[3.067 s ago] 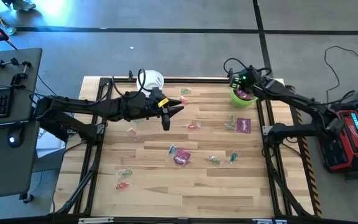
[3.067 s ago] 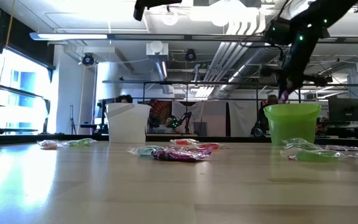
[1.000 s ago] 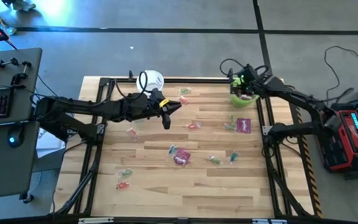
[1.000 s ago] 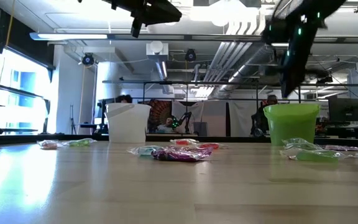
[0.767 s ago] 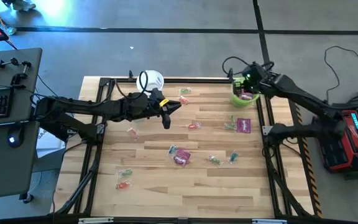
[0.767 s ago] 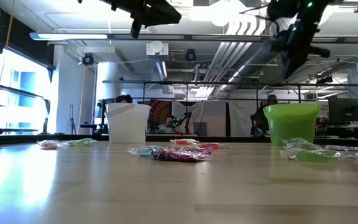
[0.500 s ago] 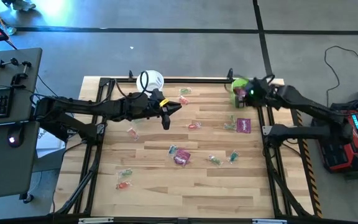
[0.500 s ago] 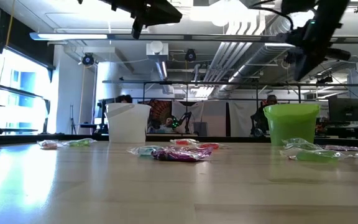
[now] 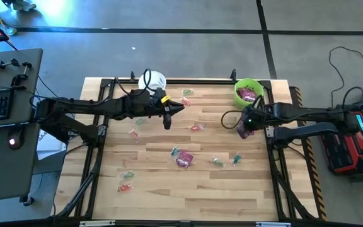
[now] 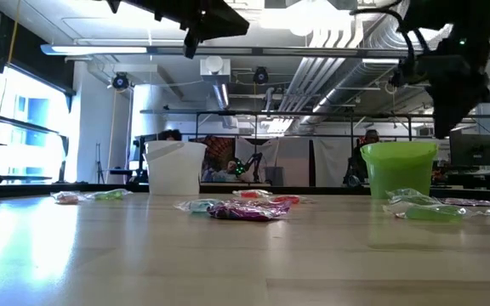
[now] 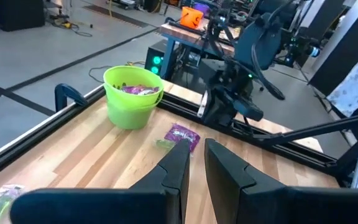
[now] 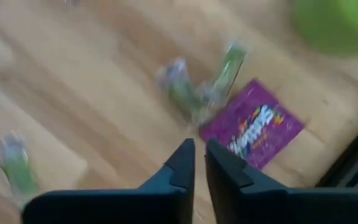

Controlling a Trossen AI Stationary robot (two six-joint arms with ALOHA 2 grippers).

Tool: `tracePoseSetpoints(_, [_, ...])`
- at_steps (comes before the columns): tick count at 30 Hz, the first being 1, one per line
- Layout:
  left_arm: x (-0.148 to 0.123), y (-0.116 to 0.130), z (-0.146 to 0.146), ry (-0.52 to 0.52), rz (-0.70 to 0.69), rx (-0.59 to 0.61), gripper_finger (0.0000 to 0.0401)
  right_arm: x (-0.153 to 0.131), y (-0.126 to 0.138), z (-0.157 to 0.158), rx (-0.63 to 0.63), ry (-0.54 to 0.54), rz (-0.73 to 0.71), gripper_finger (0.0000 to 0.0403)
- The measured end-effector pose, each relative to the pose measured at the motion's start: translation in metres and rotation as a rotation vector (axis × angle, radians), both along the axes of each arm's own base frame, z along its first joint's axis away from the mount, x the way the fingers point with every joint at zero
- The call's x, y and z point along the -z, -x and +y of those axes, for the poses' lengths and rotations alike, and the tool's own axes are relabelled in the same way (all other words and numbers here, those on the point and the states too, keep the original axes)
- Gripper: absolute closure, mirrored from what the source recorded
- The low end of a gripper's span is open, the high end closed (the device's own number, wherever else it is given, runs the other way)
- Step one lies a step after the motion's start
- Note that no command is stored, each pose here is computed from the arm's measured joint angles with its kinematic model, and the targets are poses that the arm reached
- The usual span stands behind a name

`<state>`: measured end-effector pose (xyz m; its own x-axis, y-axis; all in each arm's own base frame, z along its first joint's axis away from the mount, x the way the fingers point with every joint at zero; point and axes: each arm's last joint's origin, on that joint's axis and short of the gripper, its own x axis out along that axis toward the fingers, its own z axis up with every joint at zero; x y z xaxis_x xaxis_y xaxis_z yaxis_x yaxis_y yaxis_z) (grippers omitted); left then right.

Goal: Sort candy by brand, put in halloween buckets
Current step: Put the violet candy into the green bucket

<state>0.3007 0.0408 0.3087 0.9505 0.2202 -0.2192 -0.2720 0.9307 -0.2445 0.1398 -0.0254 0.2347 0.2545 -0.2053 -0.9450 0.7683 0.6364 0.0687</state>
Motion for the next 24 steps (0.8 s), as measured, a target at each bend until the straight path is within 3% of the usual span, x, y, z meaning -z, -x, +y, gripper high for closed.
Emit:
tracePoseSetpoints(8, [0.006, 0.003, 0.008, -0.004, 0.071, -0.008, 0.0362, 0.024, -0.017, -0.001, -0.304, -0.111, 0.226, 0.0254])
tracePoseSetpoints(11, [0.009, 0.003, 0.007, -0.023, 0.104, 0.013, 0.0362, 0.037, -0.026, -0.003, -0.428, -0.135, 0.321, 0.0226])
tracePoseSetpoints(16, [0.012, 0.004, 0.007, -0.027, 0.138, 0.03, 0.0362, 0.059, -0.038, -0.006, -0.569, -0.131, 0.49, 0.0218])
tracePoseSetpoints(24, [0.013, 0.005, 0.007, -0.032, 0.154, 0.033, 0.0362, 0.08, -0.05, -0.017, -0.553, -0.141, 0.597, 0.0235])
